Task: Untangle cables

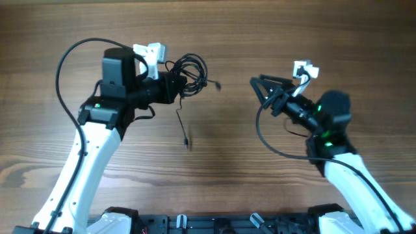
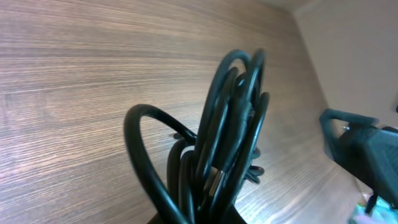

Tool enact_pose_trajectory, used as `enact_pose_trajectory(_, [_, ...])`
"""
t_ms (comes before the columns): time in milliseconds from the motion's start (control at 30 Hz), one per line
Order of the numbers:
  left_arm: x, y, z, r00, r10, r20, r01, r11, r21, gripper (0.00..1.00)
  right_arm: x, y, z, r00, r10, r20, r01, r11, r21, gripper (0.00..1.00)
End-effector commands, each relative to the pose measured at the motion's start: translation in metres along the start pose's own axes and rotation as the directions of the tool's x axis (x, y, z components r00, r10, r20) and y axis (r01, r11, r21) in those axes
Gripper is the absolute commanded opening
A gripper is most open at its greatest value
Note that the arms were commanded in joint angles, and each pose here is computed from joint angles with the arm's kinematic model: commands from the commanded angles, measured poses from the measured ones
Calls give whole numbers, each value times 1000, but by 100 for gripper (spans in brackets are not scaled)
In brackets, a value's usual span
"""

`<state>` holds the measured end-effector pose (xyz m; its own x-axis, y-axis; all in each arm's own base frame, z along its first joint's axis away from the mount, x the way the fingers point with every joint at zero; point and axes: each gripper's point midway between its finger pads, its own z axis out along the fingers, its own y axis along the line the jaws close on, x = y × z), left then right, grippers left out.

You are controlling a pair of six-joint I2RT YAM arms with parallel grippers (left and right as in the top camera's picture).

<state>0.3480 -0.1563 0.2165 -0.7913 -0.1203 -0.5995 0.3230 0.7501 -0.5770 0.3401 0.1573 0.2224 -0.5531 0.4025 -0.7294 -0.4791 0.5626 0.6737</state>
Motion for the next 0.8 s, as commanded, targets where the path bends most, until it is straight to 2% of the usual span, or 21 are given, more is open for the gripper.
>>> enact_pose_trajectory(0, [0, -23, -12, 996, 86, -11, -82, 978, 194, 4, -32, 32, -8, 947, -317, -43, 318, 948, 6, 52])
enact_pose_trajectory(67, [10, -44, -20, 973, 230, 2, -217, 915, 339, 4, -33, 46, -7, 893, -429, -135, 435, 900, 20, 49])
enact_pose_trajectory(167, [14, -48, -22, 958, 288, 14, -273, 890, 366, 4, -12, 79, 9, 842, -514, -164, 510, 857, -71, 48])
enact_pose_trajectory(233, [14, -48, -22, 958, 288, 14, -273, 890, 365, 4, 8, 91, 17, 815, -546, -194, 538, 837, -96, 46])
enact_pose_trajectory(333, [15, -47, -21, 959, 283, 7, -266, 895, 359, 4, 36, 122, 25, 792, -574, -208, 546, 819, -180, 28])
enact_pose_trajectory(400, [19, -46, -21, 963, 267, -16, -244, 901, 360, 4, 45, 121, 29, 784, -577, -230, 553, 817, -166, 28])
enact_pose_trajectory(567, [29, -44, -22, 970, 233, -64, -195, 913, 359, 4, 55, 125, 40, 849, -459, -261, 417, 886, -202, 25])
enact_pose_trajectory(700, [31, -44, -22, 973, 219, -75, -179, 916, 359, 4, 78, 132, 46, 860, -382, -337, 287, 910, -299, 23])
enact_pose_trajectory(767, [32, -43, -22, 973, 215, -82, -172, 917, 359, 4, 83, 127, 50, 863, -353, -361, 257, 922, -288, 23])
